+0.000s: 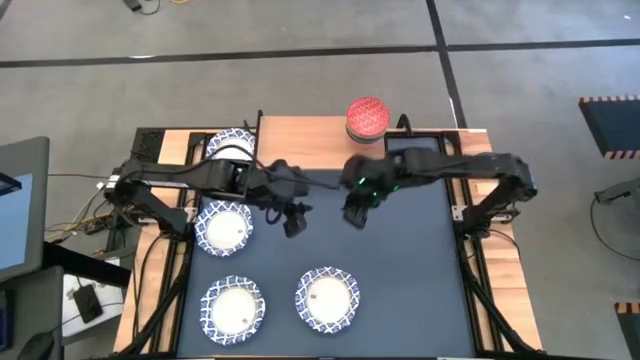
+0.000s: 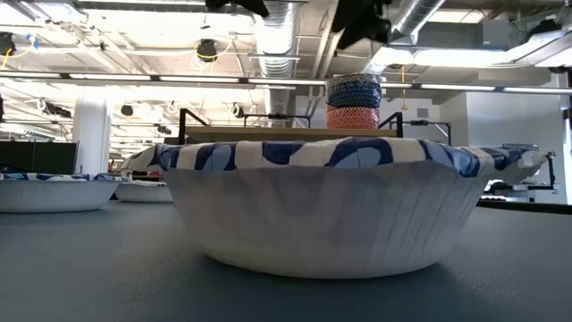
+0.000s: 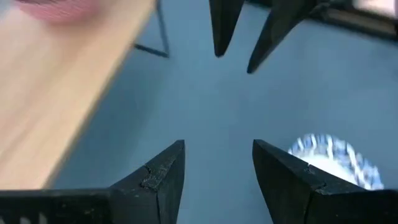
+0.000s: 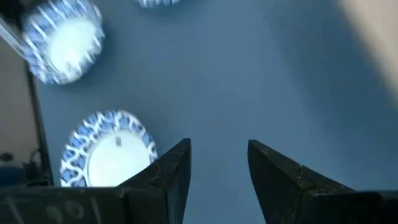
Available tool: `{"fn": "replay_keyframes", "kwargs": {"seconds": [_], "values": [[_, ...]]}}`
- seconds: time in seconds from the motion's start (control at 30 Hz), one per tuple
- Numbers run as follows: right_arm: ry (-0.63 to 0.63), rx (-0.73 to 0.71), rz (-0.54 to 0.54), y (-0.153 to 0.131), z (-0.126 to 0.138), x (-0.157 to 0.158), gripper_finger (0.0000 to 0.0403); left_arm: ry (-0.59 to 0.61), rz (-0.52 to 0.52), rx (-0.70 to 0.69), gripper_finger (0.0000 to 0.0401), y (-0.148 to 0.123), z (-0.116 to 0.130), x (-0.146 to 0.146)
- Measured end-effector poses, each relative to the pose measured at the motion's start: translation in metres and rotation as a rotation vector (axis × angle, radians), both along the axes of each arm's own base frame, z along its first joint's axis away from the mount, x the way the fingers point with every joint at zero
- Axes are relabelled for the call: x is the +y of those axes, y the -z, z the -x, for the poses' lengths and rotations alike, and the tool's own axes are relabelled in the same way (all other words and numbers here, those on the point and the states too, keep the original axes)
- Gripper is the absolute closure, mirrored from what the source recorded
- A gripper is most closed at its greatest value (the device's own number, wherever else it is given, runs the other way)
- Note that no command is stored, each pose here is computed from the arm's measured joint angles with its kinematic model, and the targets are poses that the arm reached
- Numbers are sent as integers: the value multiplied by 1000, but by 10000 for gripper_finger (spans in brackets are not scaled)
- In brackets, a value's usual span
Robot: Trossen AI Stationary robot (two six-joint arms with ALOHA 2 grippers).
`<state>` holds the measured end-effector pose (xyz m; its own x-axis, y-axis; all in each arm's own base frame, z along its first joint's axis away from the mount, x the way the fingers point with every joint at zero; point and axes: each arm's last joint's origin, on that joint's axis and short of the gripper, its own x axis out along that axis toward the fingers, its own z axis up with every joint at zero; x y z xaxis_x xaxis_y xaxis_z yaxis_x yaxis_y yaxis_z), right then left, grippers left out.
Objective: Place and stack bowls onto a shelf
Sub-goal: Put the white bowl on the shelf
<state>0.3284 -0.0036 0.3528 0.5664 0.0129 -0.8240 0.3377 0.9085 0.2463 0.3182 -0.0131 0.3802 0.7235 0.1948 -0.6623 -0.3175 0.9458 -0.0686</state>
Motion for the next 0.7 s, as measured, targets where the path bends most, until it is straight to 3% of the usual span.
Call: {"fn": "replay_keyframes", "kwargs": {"seconds": [0.13,0.33,0.7], "values": [[4,130,-57,36,-23,20,220,111,111,107,228,38,-2,4],[-39,266,-138,83,-49,52,220,194,205,212,228,82,25,-6],[-87,341,-226,140,-71,109,220,292,302,8,228,113,47,-10]]}}
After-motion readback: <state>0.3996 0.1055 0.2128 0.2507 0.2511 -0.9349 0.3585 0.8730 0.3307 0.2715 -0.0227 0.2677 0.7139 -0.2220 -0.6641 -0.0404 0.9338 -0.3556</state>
